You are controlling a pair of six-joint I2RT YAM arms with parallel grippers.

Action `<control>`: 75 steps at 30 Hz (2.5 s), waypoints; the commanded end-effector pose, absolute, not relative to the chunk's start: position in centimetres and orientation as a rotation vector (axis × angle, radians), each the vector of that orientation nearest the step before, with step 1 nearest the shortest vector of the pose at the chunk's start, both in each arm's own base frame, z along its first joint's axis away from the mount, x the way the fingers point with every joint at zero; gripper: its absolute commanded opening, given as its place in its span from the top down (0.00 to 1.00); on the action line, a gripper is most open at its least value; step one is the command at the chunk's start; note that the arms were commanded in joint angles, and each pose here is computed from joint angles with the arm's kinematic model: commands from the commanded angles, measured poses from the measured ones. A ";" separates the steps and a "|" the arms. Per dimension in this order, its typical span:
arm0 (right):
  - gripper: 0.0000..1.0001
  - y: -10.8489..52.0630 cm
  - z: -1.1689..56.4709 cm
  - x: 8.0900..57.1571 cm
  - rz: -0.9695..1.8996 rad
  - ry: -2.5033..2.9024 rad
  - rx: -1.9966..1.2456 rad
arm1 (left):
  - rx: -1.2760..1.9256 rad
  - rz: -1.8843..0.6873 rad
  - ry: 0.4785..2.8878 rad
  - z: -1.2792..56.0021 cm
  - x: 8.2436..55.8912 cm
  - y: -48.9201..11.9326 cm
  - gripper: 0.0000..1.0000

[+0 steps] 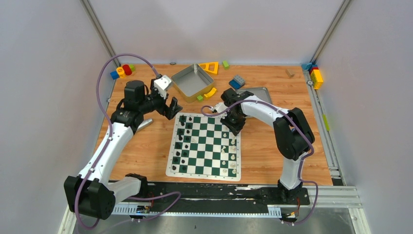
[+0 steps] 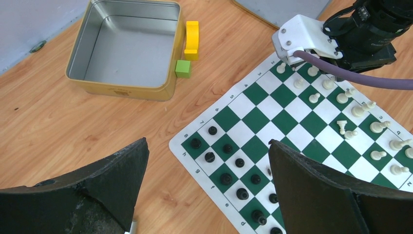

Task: Set up the chess pieces on the board
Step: Place the chess piece on the chessboard, then pick up the chess piece from the chessboard.

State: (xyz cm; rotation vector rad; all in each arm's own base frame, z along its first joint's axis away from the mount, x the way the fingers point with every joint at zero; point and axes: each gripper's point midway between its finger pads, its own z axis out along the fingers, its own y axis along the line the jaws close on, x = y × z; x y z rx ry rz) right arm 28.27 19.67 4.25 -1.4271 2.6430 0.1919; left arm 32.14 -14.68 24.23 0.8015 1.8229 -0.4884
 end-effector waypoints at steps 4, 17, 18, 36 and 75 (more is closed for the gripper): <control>0.91 20.4 4.6 29.1 0.160 2.609 -1.450 | 0.803 -0.451 1.750 26.7 32.3 -14.3 0.00; 0.65 22.1 7.7 30.4 0.211 2.539 -1.367 | 0.964 -0.416 1.771 23.2 31.2 -14.1 0.00; 0.64 22.3 8.2 30.5 0.223 2.528 -1.356 | 1.013 -0.433 1.755 22.5 30.8 -14.4 0.00; 0.67 23.4 13.8 30.7 0.627 2.395 -1.135 | 1.899 -0.435 1.512 9.8 26.1 -20.6 0.25; 0.74 19.5 12.9 30.0 0.704 2.408 -1.014 | 2.299 -0.346 1.579 2.4 25.6 -22.3 0.59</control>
